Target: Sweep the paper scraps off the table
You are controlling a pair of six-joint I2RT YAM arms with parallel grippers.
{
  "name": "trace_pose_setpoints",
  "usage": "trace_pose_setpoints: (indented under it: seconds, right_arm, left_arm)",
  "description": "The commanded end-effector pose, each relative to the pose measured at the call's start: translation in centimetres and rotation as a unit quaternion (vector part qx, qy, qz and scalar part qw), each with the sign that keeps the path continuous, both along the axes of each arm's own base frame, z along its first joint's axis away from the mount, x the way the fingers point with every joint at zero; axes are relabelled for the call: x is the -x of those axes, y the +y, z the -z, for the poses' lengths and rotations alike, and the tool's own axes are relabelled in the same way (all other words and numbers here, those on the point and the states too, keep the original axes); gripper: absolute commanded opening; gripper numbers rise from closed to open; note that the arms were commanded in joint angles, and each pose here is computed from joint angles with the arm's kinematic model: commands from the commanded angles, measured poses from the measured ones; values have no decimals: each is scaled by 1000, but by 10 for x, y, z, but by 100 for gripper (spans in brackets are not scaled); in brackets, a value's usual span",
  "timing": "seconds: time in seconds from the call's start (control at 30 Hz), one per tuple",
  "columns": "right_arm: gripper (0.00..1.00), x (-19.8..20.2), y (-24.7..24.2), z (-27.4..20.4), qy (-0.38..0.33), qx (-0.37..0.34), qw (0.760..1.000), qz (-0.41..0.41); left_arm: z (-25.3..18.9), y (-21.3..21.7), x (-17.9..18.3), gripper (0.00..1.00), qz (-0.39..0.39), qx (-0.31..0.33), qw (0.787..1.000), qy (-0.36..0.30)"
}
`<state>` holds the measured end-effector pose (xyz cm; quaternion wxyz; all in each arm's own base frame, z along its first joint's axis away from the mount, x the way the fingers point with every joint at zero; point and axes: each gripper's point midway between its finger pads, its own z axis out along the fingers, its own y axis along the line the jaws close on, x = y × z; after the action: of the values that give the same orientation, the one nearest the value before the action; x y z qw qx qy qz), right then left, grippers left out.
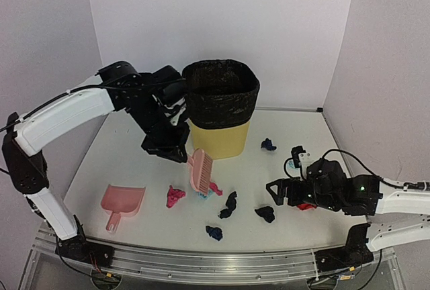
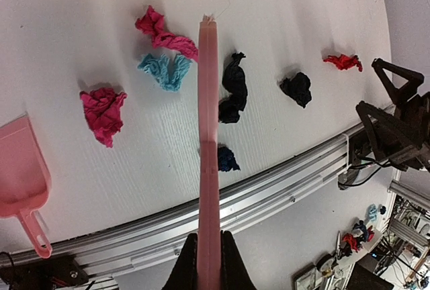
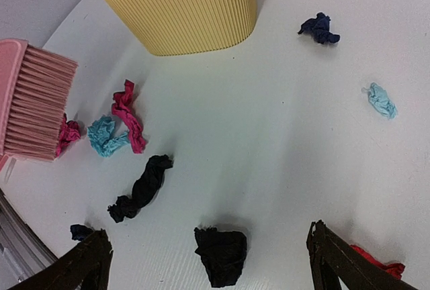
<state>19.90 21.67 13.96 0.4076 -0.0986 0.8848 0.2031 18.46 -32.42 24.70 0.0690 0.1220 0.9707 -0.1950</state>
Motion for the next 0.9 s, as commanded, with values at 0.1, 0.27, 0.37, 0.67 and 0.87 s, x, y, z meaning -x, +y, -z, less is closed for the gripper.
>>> trace_pose_setpoints:
  seconds: [0.1, 0.27, 0.37, 0.67, 0.87]
  right_arm:
    - [98, -9, 12, -17, -14, -5, 1000, -2]
    - [98, -8, 11, -17, -14, -5, 1000, -3]
    - [98, -8, 9, -18, -18, -5, 1000, -1]
    - [98, -9, 5, -17, -20, -6, 1000, 8]
    - [98, -9, -1, -16, -23, -12, 999, 21]
  left_arm:
    - [18, 130, -12, 0, -136, -82, 987, -5]
    - [36, 146, -13, 0, -134, -109, 985, 10]
    - [60, 149, -12, 0, -129, -141, 981, 41]
    - [82, 110, -19, 0, -58, -109, 988, 92]
    - [95, 83, -29, 0, -21, -93, 988, 118]
